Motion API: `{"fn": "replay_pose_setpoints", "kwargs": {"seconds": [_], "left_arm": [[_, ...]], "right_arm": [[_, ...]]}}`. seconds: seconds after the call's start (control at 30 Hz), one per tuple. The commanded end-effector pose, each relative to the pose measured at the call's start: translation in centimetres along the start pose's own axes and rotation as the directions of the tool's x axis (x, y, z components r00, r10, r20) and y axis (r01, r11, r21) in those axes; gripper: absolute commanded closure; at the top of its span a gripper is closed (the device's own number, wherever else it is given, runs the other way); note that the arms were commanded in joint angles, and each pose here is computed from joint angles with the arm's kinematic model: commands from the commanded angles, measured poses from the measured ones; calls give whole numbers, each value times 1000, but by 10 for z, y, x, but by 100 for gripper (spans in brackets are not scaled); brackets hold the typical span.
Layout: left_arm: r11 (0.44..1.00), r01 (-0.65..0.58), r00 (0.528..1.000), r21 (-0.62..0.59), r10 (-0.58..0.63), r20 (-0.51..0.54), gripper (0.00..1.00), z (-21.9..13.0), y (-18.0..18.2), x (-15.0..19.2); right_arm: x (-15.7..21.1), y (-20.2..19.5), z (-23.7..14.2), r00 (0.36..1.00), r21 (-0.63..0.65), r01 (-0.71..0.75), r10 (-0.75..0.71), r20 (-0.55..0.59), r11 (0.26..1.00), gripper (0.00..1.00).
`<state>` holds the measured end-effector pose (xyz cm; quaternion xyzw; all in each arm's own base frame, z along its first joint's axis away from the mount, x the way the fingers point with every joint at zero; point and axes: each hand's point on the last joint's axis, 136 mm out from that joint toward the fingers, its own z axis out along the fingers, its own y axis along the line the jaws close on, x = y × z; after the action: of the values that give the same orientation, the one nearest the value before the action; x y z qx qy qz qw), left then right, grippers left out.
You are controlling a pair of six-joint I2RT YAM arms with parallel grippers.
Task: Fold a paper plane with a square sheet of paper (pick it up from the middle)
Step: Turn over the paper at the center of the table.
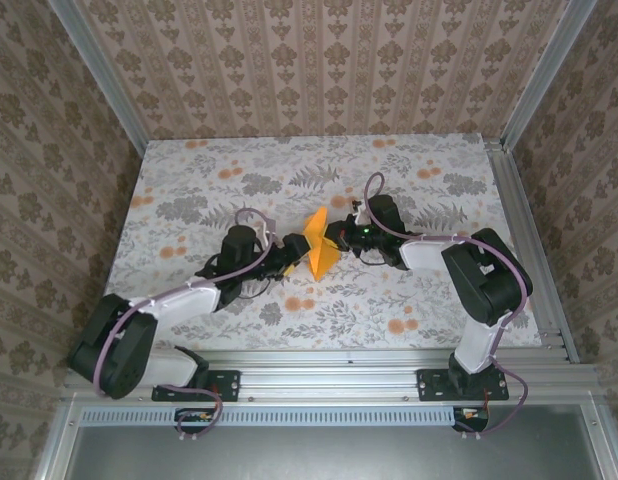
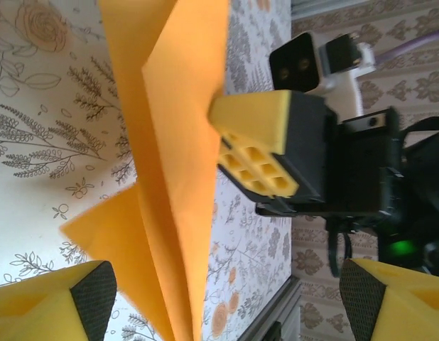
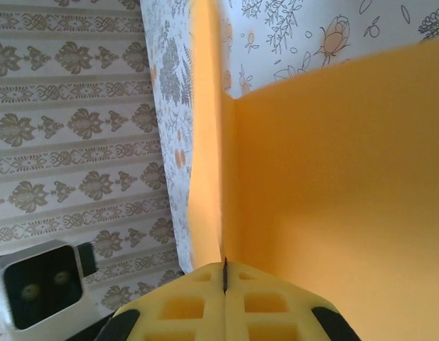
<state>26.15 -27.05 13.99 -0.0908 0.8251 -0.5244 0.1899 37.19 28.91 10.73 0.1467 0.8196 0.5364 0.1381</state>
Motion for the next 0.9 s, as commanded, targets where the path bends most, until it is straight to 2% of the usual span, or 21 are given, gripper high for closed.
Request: {"fn": "replay_pose_setpoints", "kwargs": {"seconds": [0.0, 0.33, 0.6, 0.73, 0.87], "left_arm": [[999, 19, 999, -49, -17, 28, 14, -8, 12, 1], [994, 106, 994, -5, -106, 12, 11, -4, 11, 19], [992, 116, 993, 49, -116, 8, 12, 9, -3, 21], [990, 125, 992, 60, -126, 0, 18, 17, -2, 19], [991, 113, 994, 71, -113, -6, 28, 24, -7, 15]], "right_arm": [[-3, 14, -6, 999, -14, 33, -32, 24, 999, 100], [-3, 22, -9, 999, -27, 37, -36, 35, 999, 100], [-1, 30, -9, 999, -44, 40, -39, 29, 998, 100], [0, 34, -10, 999, -60, 35, -33, 30, 998, 100], [2, 35, -10, 999, -71, 29, -28, 26, 997, 100]]}}
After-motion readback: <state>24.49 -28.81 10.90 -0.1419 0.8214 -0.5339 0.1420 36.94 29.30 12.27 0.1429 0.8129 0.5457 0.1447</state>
